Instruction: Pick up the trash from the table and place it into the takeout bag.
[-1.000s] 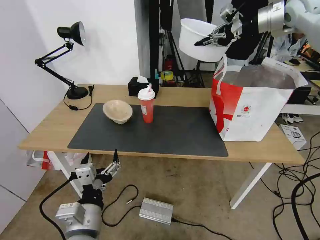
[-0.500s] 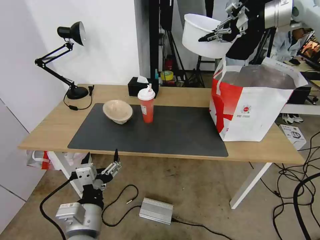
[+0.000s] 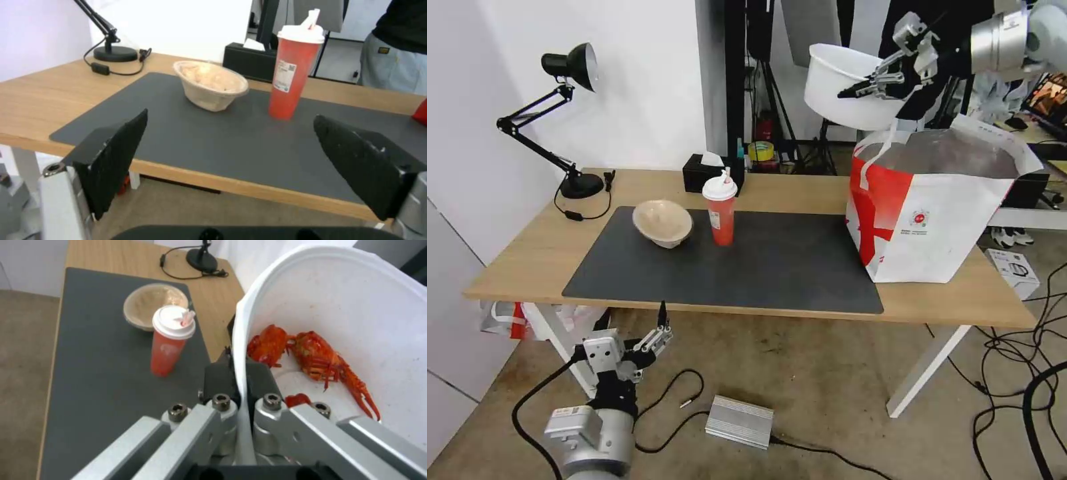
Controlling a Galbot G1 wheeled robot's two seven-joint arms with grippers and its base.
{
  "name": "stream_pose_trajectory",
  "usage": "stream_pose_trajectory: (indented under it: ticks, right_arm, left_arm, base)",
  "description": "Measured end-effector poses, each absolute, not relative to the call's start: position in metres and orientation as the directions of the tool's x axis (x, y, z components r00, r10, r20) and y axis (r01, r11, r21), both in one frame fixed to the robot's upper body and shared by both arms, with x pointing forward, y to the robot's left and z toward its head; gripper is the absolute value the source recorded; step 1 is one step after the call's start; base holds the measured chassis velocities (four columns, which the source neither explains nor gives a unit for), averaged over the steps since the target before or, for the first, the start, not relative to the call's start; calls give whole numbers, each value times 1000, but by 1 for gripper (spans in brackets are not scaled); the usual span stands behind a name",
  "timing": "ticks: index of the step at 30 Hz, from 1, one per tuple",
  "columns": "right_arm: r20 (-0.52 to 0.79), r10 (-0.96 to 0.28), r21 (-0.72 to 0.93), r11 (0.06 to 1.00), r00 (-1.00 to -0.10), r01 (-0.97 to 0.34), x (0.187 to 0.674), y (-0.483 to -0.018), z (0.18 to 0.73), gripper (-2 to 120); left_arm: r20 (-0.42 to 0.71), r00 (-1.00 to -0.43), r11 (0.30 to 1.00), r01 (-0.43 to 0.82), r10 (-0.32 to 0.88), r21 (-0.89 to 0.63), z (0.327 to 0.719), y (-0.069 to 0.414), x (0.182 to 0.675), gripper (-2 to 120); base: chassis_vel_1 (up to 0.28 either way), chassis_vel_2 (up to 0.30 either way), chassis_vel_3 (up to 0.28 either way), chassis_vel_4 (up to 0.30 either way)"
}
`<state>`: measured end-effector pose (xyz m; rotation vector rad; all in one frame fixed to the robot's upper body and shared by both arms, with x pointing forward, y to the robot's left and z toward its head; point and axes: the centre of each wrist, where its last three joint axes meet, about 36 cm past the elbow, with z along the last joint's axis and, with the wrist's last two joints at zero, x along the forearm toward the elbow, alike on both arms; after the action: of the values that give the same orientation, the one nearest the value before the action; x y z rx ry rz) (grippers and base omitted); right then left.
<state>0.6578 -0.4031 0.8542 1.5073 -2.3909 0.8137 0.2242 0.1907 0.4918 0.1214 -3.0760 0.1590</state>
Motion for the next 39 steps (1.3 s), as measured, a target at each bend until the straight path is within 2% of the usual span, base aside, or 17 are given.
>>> stream_pose_trajectory:
  ticks: [18, 39]
  right_arm:
    - [434, -739, -328, 404, -516, -854, 635, -461, 841, 0]
    - [428, -723, -311, 444, -542, -840, 619, -491, 826, 0]
  left_arm:
    - [64, -995, 993, -76, -71, -92, 492, 192, 223, 100]
    - [65, -996, 993, -71, -66, -89, 493, 192, 221, 100]
  base:
    - [0, 0, 0, 0]
    - [0, 0, 0, 0]
